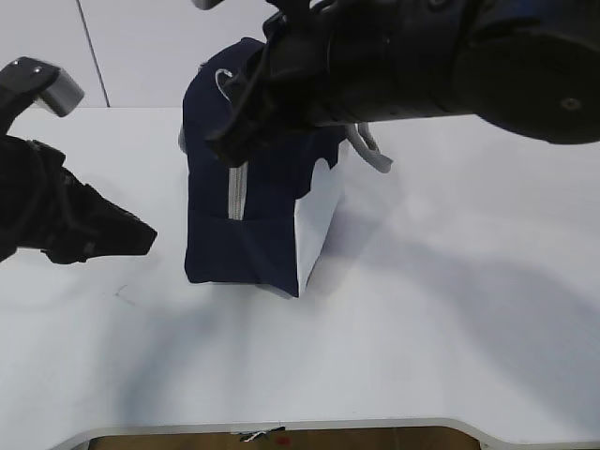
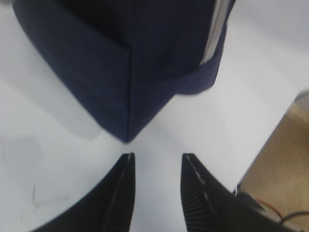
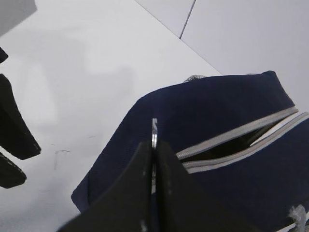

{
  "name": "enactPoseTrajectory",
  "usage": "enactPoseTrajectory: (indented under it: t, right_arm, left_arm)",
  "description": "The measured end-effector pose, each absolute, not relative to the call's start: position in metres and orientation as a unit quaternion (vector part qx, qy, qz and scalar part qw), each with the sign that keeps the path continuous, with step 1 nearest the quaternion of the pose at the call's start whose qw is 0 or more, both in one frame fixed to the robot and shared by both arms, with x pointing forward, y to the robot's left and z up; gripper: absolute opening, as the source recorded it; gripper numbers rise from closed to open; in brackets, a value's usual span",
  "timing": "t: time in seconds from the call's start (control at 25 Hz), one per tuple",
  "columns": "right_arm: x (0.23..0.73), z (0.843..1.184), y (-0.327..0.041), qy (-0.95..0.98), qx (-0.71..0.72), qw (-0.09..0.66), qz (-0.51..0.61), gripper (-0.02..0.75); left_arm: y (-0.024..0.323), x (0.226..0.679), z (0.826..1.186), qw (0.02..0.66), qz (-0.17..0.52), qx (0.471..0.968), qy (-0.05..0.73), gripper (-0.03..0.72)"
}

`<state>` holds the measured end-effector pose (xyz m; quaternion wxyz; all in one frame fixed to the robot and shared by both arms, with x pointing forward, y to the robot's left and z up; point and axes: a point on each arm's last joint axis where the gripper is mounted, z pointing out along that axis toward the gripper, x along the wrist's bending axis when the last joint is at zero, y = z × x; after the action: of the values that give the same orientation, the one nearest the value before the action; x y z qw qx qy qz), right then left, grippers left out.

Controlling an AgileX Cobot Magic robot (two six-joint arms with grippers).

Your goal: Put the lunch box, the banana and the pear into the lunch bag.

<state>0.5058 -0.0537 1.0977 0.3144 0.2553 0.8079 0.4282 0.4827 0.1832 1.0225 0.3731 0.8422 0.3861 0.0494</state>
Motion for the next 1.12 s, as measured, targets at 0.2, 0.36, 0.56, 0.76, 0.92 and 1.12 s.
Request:
enactPoseTrajectory:
  t: [0.2,0.36,0.56,0.76,0.92,1.12]
  right_arm:
    - [0.506,1.098,-0.053,0.804,0.264,0.309,0.433,0.017]
    - [0.506,1.098,-0.053,0.803,0.268,0.307,0.435,0.017]
    - [0.506,1.098,-0.053,0.800,0.274,0.304,0.438,0.017]
    - [0.506,1.098,-0.053,0.800,0.276,0.302,0.439,0.017]
    - [0.506,1.098,-0.053,0.799,0.277,0.302,0.440,0.017]
    - [0.506,1.098,-0.053,0.799,0.278,0.301,0.440,0.017]
  left_arm:
    - [0.178,0.482,1.026,0.440,0.083,0.822,0.353,0.285]
    - [0.175,0.488,1.028,0.469,0.102,0.807,0.343,0.406]
    - [0.172,0.496,1.021,0.482,0.110,0.802,0.335,0.437]
    - [0.169,0.504,1.012,0.490,0.115,0.798,0.331,0.438]
    - [0.164,0.507,1.005,0.508,0.092,0.791,0.329,0.438]
    - [0.162,0.512,0.997,0.511,0.082,0.785,0.340,0.388]
